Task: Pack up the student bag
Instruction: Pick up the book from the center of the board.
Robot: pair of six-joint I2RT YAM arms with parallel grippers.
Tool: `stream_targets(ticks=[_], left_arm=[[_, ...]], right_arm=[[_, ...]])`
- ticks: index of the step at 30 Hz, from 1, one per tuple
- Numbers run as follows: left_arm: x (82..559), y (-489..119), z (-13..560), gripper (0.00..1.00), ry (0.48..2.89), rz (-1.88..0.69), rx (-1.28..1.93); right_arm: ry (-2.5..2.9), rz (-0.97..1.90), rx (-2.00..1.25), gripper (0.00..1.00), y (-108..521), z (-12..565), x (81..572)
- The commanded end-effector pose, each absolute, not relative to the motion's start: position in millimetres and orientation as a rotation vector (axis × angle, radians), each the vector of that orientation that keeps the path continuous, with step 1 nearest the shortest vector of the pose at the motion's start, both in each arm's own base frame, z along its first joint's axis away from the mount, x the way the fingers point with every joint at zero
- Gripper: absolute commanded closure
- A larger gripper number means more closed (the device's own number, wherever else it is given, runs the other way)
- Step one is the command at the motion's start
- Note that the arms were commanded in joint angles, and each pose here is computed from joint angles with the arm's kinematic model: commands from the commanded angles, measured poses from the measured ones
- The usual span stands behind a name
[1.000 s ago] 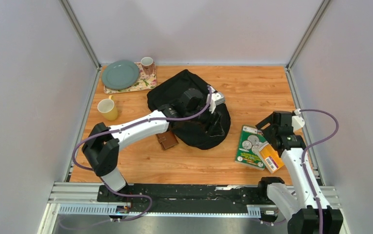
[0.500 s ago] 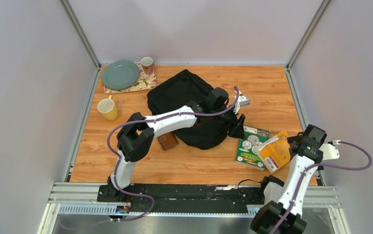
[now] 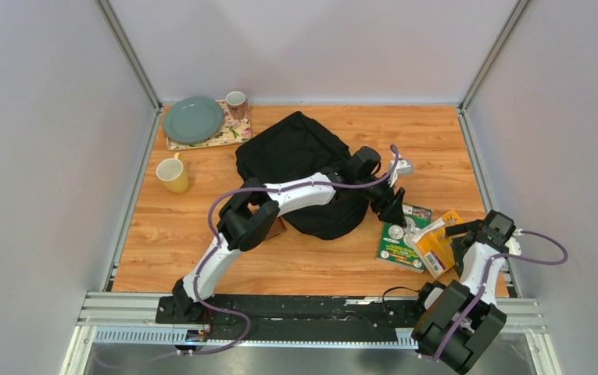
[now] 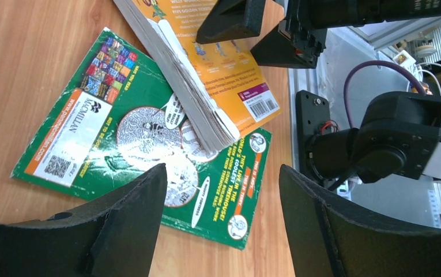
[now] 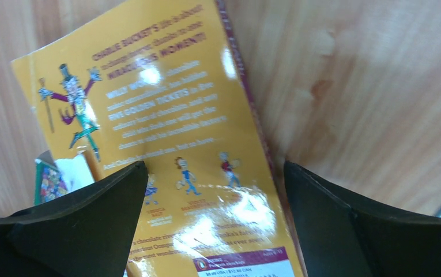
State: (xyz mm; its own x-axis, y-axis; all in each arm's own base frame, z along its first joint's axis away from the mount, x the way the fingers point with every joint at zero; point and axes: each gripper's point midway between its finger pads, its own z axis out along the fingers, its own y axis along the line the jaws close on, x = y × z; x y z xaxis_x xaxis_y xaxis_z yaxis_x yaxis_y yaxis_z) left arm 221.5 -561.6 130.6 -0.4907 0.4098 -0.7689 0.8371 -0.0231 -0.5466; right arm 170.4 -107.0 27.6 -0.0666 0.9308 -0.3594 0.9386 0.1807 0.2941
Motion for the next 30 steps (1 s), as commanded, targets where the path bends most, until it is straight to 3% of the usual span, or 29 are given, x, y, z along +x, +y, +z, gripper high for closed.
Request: stream_targets(ticks=[1, 20, 21, 22, 24, 25, 26, 27, 30], left_arm=[[218.5, -585.9, 141.5, 0.21, 1.767, -1.593, 1.314], [221.1, -615.8, 75.9, 0.20, 1.944, -1.589, 1.213], [219.8, -615.3, 75.4, 0.25, 1.954, -1.599, 1.208], [217.7, -615.1, 76.9, 0.40, 1.957, -1.616, 1.209], [216.4, -616.5, 84.7, 0.57, 1.950, -1.643, 1.194], [214.3, -616.9, 92.4, 0.80, 1.933, -1.657, 1.201], [214.2, -616.9, 95.0, 0.86, 1.929, -1.658, 1.200], [214.1, -616.6, 100.4, 1.00, 1.919, -1.658, 1.202], [211.9, -612.6, 112.6, 1.00, 1.897, -1.650, 1.221]], right_arm=[[2.087, 0.170, 1.537, 0.05, -93.4, 25.5, 197.1], [2.145, 0.454, 1.350, 0.11, -62.1, 36.5, 218.4], [2.146, 0.456, 1.354, 0.11, -61.6, 36.2, 218.0], [2.146, 0.459, 1.350, 0.11, -61.4, 36.6, 218.3], [2.148, 0.465, 1.343, 0.11, -60.8, 38.0, 218.9], [2.148, 0.469, 1.342, 0.11, -60.4, 38.6, 219.2], [2.148, 0.477, 1.333, 0.12, -59.8, 40.3, 220.1], [2.144, 0.482, 1.326, 0.12, -59.9, 44.5, 221.2], [2.133, 0.498, 1.295, 0.12, -59.9, 58.3, 226.0]])
